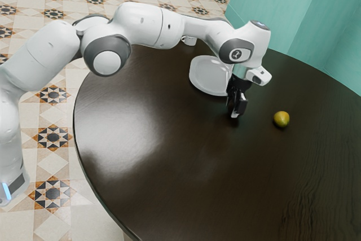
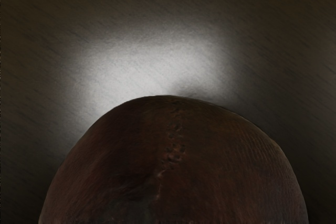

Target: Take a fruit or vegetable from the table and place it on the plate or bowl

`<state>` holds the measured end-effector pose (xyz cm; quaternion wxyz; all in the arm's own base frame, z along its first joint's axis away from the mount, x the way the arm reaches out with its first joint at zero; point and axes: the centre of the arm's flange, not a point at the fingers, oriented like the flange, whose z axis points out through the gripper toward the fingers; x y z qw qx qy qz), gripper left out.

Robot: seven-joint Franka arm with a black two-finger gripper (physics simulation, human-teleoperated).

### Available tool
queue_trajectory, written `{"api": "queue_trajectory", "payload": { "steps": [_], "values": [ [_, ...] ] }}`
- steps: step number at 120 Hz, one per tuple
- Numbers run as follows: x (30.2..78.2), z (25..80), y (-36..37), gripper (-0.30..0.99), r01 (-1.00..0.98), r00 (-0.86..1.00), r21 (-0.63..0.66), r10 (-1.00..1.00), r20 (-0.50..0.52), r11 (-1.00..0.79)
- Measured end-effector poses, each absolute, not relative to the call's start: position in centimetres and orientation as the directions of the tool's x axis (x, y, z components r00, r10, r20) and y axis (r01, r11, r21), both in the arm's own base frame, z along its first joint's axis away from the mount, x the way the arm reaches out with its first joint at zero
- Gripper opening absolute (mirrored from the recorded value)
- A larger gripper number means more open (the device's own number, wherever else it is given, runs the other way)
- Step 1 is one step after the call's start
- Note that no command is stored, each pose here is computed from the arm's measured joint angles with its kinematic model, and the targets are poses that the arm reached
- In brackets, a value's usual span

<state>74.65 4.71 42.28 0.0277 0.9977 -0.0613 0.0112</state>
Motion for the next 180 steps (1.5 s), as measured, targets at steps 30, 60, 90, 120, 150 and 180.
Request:
{"api": "queue_trajectory", "payload": {
  "steps": [30,60,90,120,150,180],
  "values": [
    [74.6,44.1,4.9,0.34,-0.122,0.991,0.038,-0.12,0.052,-0.992],
    [74.4,46.7,6.8,0.27,-0.102,0.991,-0.008,-0.102,0.085,-0.995],
    [73.7,48.6,14.5,0.27,-0.004,0.99,-0.038,-0.01,0.14,-0.999],
    [73.8,48.8,19.1,0.28,0.038,0.974,-0.047,0.026,0.227,-0.998],
    [72.7,48.3,21.4,0.28,0.051,0.982,-0.034,0.044,0.182,-0.998],
    [71.4,47.2,21.8,0.28,0.039,0.997,-0.008,0.038,0.067,-0.999]
  ]
}}
